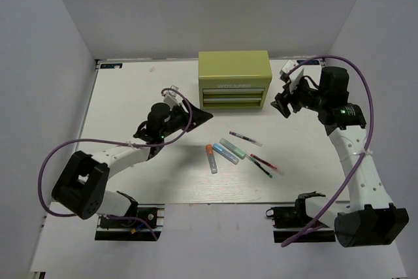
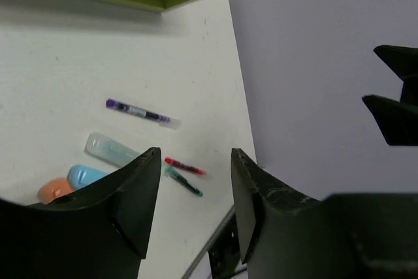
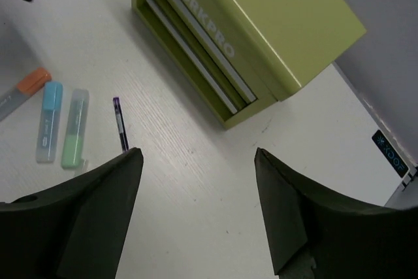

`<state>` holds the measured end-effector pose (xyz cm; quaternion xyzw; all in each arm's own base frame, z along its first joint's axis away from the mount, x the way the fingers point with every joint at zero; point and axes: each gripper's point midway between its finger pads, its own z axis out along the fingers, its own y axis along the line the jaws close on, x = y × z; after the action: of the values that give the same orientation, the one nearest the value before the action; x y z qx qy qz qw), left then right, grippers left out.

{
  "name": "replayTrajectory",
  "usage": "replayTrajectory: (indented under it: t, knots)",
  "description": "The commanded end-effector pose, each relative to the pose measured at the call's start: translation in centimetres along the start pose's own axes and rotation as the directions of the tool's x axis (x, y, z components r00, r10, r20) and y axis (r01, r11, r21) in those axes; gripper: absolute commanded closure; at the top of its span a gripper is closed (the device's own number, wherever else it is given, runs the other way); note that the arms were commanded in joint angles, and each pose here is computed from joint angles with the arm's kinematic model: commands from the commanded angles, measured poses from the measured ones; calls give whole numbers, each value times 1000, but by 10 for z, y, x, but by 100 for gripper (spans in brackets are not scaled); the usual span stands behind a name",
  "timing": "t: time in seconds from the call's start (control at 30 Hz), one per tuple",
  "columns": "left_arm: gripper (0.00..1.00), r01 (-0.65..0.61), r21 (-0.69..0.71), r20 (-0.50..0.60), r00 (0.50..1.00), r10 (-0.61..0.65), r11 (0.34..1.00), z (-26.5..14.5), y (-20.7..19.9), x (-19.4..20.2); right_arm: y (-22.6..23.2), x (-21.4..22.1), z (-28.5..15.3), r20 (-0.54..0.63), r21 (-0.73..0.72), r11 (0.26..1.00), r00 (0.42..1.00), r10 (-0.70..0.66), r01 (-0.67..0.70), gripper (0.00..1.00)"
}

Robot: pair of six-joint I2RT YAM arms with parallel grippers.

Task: Sort the stationery into containers
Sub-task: Open the drawer in the storage box.

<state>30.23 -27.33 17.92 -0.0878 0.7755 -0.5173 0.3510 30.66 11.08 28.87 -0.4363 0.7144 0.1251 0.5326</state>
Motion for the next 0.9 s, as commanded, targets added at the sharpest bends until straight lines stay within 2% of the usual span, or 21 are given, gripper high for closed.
replayTrajectory:
  t: [0.0,0.07,0.2,0.23,0.37,0.53,0.87]
  knots:
    - [42,0,79,174,985,-14,997,25,-40,-39,-21,-34,15,83,10,996,993,-86,86,24]
    - [38,13,101,210,977,-34,995,39,-48,-41,-26,-32,36,59,-26,997,996,-72,74,20]
    - [37,27,122,273,960,-60,992,71,-49,-43,-40,-45,65,62,-17,993,991,-115,116,20]
    - [37,49,89,286,955,-72,995,82,-34,-40,-49,-45,76,48,-6,993,992,-119,119,20]
    - [37,85,69,339,935,-104,994,106,-19,-40,-61,-46,101,21,34,987,987,-157,156,20]
    - [36,138,68,399,904,-153,988,126,-10,-45,-71,-38,123,-14,57,979,980,-197,198,20]
    - [36,232,106,477,841,-254,967,144,0,-57,-71,-12,160,-62,-9,979,977,-202,202,21]
